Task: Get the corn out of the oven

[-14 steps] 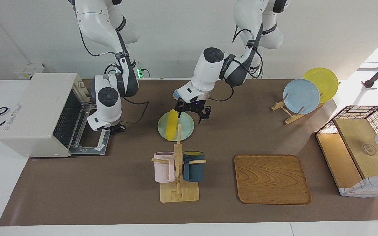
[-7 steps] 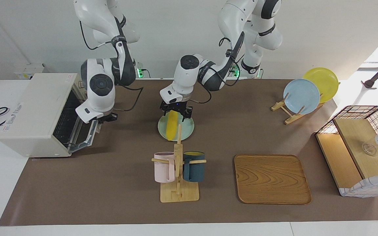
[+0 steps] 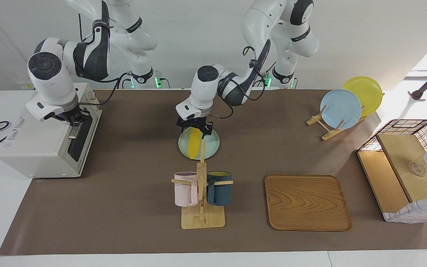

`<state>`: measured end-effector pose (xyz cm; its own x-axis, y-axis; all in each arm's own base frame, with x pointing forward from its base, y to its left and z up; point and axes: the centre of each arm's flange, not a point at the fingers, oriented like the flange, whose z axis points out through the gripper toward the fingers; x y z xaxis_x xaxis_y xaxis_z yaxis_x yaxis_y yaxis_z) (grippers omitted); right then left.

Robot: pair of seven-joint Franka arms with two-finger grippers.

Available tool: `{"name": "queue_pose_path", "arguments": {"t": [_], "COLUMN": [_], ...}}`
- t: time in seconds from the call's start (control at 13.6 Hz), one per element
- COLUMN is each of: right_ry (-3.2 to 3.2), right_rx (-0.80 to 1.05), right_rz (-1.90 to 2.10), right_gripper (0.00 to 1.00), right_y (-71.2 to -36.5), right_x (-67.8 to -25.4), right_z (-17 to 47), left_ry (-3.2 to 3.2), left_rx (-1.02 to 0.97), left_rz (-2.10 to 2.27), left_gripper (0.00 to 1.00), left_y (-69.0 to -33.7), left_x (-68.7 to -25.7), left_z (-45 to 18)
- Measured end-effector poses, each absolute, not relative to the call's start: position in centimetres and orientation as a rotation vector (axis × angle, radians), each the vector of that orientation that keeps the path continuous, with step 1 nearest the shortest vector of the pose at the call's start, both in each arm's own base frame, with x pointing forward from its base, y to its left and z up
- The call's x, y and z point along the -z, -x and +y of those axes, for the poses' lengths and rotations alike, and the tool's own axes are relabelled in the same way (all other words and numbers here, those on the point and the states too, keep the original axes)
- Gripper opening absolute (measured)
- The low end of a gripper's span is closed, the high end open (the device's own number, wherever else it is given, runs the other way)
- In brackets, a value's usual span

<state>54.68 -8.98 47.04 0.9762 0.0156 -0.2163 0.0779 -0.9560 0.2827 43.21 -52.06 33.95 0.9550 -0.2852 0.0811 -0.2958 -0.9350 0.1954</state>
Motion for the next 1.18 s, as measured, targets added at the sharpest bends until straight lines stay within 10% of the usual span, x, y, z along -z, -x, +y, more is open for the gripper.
{"name": "queue_pose_path", "arguments": {"t": [0.66, 1.03, 1.18], "right_ry": [-3.174, -3.169, -3.168], "right_rx": [0.177, 0.236, 0.234], "right_rz": [-0.002, 0.068, 0.078], "right_gripper": [0.01, 0.53, 0.75], "right_y": [-55.0, -54.6, -54.6], "right_x": [-57.8, -59.4, -59.8], "right_z": [-3.5, -1.1, -0.7], "left_ry": [-2.938, -2.946, -2.948], "left_rx": [-0.025, -0.027, -0.031], "left_rz": [-0.355, -0.336, -0.332], "left_gripper": [1.0, 0.98, 0.75], "left_y": [-42.6, -42.9, -43.1], "left_x": [-31.4, -31.2, -31.2], "left_z": [-52.4, -52.2, -52.1]}}
